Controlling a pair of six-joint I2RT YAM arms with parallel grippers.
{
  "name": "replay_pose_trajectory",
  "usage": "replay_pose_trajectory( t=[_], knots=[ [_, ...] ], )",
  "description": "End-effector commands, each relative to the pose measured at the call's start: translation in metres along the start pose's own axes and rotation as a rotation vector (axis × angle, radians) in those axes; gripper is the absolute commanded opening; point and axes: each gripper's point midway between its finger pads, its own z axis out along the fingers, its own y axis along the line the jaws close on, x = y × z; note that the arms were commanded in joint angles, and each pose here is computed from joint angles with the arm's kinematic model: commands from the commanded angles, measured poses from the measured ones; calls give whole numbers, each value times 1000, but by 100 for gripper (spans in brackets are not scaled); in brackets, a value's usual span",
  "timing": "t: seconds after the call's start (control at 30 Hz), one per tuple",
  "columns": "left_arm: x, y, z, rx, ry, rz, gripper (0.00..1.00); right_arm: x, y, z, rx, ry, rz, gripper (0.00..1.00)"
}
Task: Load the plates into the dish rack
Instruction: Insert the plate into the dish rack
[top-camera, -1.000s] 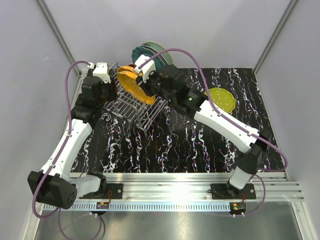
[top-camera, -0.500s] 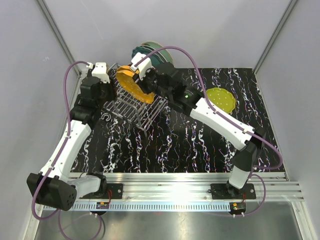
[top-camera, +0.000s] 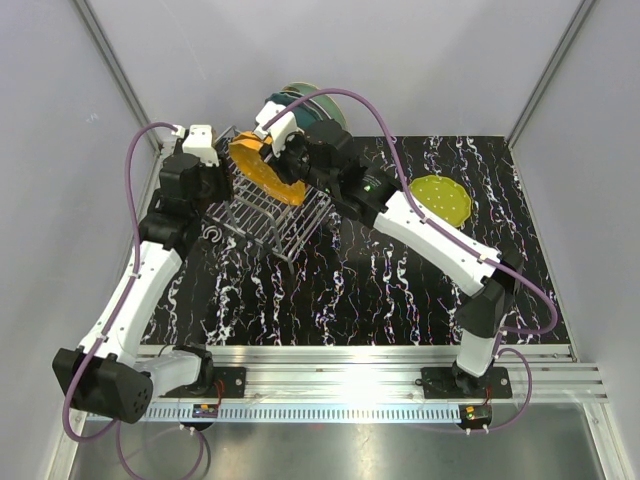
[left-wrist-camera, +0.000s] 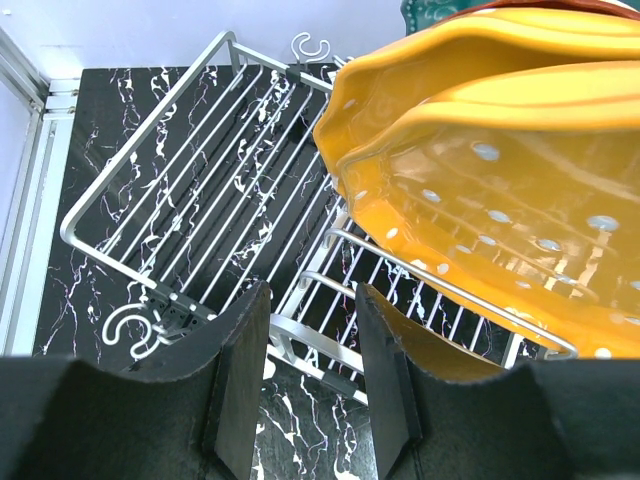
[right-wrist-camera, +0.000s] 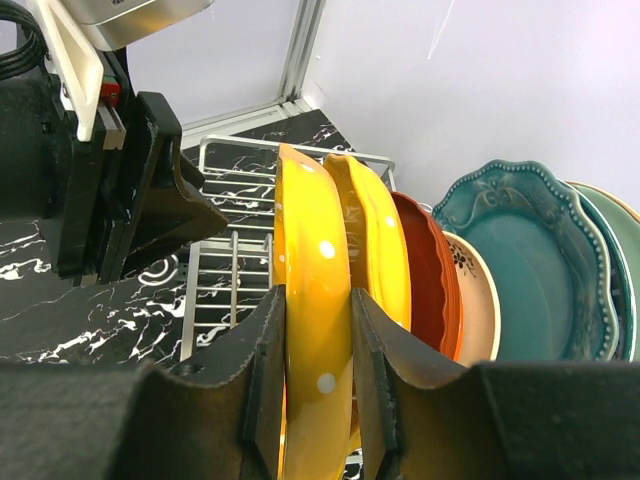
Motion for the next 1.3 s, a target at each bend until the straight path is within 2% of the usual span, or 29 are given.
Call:
replay_pose_trajectory(
  t=[0.0, 0.7, 1.0, 1.27],
  knots=[
    [-18, 0, -6, 7, -70, -3, 43, -1, 19, 8, -86, -21, 2, 26],
    [-23, 7, -12, -21, -98, 38, 43, 44, 44, 20, -204, 102, -51, 14],
    [-25, 7, -14, -19, -104, 40, 44, 61, 59, 26, -281, 162, -54, 28],
    [-24, 6, -13, -12, -99, 38, 44, 68, 60, 29, -287, 182, -56, 31]
  ],
)
